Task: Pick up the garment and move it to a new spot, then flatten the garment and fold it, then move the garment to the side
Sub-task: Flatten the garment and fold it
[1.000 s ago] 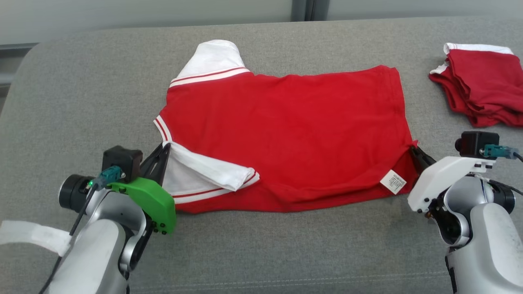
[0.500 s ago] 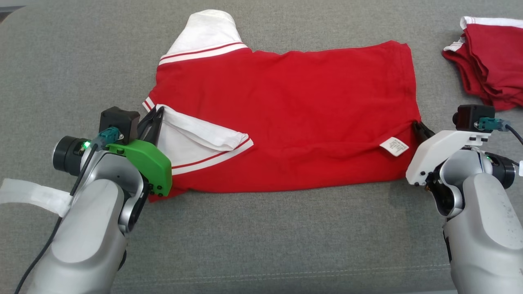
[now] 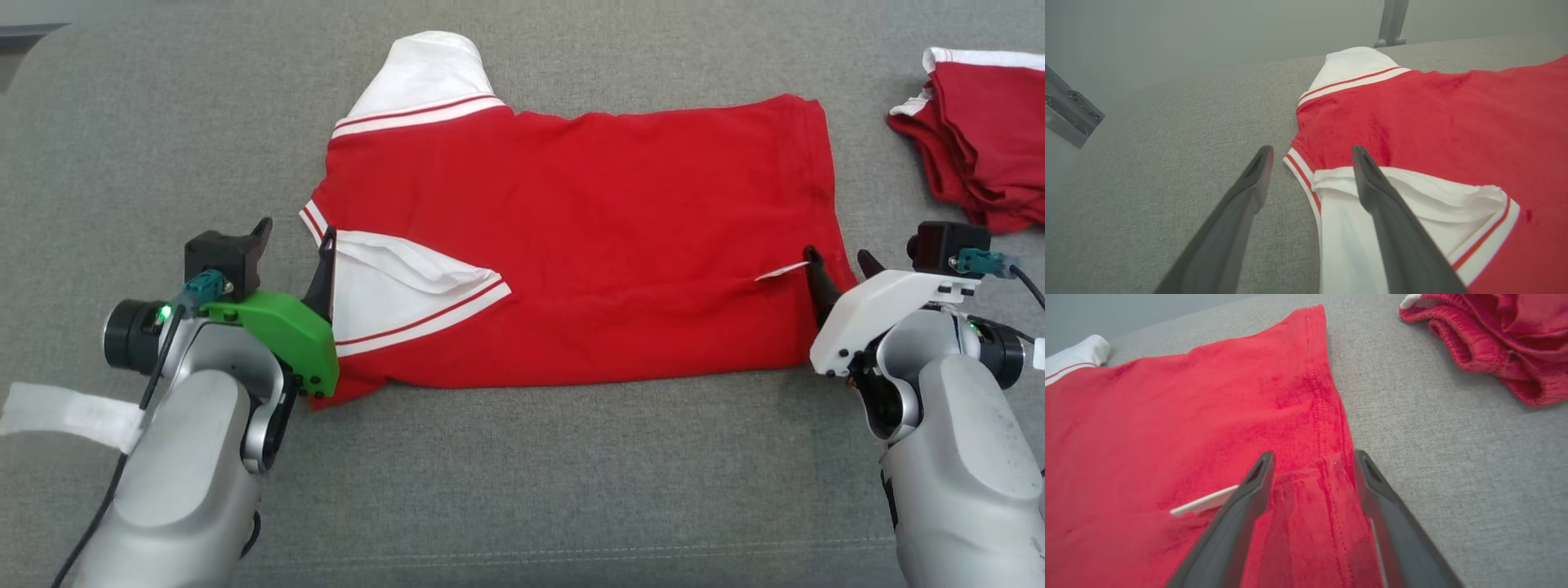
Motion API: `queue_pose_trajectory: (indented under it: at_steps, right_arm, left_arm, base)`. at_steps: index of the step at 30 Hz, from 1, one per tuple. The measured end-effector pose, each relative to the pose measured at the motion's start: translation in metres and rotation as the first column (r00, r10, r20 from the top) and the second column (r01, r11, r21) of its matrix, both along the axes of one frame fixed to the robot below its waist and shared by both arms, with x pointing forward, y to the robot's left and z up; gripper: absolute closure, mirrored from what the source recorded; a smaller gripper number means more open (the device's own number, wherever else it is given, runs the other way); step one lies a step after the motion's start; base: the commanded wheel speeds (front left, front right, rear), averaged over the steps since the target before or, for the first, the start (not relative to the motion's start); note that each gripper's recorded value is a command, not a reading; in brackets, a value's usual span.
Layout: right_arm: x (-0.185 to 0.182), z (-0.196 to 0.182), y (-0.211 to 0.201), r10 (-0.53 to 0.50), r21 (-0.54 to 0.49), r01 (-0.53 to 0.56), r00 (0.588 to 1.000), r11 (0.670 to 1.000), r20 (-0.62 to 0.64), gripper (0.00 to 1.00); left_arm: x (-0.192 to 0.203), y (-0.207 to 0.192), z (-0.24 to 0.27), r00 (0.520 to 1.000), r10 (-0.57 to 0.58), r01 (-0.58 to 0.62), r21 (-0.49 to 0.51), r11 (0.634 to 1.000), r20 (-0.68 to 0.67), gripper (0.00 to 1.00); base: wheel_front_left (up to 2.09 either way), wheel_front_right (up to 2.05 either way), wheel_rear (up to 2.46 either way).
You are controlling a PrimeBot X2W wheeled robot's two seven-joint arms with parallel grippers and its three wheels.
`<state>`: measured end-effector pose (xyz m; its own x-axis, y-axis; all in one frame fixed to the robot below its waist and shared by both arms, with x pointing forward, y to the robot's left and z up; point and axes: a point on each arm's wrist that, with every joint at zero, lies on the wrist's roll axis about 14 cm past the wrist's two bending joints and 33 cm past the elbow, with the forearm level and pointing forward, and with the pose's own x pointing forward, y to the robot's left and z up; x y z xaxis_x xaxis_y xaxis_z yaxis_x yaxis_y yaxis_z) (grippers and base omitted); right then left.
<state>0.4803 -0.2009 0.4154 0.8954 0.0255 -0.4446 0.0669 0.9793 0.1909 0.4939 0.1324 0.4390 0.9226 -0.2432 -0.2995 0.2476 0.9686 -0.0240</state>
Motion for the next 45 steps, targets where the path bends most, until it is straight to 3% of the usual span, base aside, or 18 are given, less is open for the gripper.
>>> queue_pose_trajectory:
  at_steps: [9,18,38,39,40,41,42,43,44,45]
  right_arm:
    - [-0.034,0.014,-0.009,-0.028,0.003,0.028,0.998,1.000,0.058,0.00]
    - [-0.060,0.005,-0.022,-0.062,-0.007,0.062,0.998,0.998,0.020,0.00]
    - [-0.052,-0.036,-0.002,-0.009,-0.004,0.009,0.995,1.000,-0.096,0.00]
    - [-0.052,-0.038,-0.002,-0.009,-0.007,0.008,0.994,1.000,-0.105,0.00]
    - [-0.052,-0.040,-0.002,-0.011,-0.007,0.010,0.994,1.000,-0.110,0.02]
    - [-0.051,-0.041,-0.002,-0.011,-0.006,0.011,0.994,1.000,-0.112,0.26]
    - [-0.051,-0.042,-0.002,-0.012,-0.004,0.012,0.993,1.000,-0.116,0.58]
    - [-0.050,-0.043,-0.002,-0.011,-0.004,0.011,0.993,1.000,-0.118,0.87]
    - [-0.050,-0.043,-0.002,-0.011,-0.004,0.010,0.993,1.000,-0.118,1.00]
    - [-0.050,-0.044,-0.002,-0.010,-0.004,0.010,0.993,1.000,-0.118,1.00]
  left_arm:
    - [-0.056,0.017,-0.023,0.997,0.055,-0.055,-0.001,0.998,-0.049,0.00]
    - [-0.095,0.018,-0.041,0.991,0.073,-0.074,-0.008,0.997,-0.114,0.00]
    - [-0.098,0.010,-0.068,0.974,0.051,-0.052,0.001,0.999,-0.220,0.00]
    - [-0.098,0.008,-0.070,0.973,0.043,-0.045,-0.004,0.999,-0.227,0.15]
    - [-0.098,0.007,-0.071,0.971,0.039,-0.042,-0.009,0.999,-0.234,0.66]
    - [-0.097,0.005,-0.072,0.971,0.036,-0.040,-0.013,0.999,-0.237,0.91]
    - [-0.097,0.005,-0.073,0.971,0.034,-0.039,-0.015,0.999,-0.238,1.00]
    - [-0.097,0.005,-0.074,0.969,0.035,-0.040,-0.018,0.999,-0.243,1.00]
    - [-0.098,0.004,-0.075,0.969,0.034,-0.041,-0.022,0.999,-0.247,1.00]
    - [-0.098,0.005,-0.075,0.968,0.035,-0.042,-0.022,0.999,-0.247,1.00]
  base:
    - [0.00,0.00,0.00]
    - [0.00,0.00,0.00]
    - [0.00,0.00,0.00]
    - [0.00,0.00,0.00]
    - [0.00,0.00,0.00]
    - [0.00,0.00,0.00]
    - [0.00,0.00,0.00]
    - [0.00,0.00,0.00]
    - [0.00,0.00,0.00]
    - [0.00,0.00,0.00]
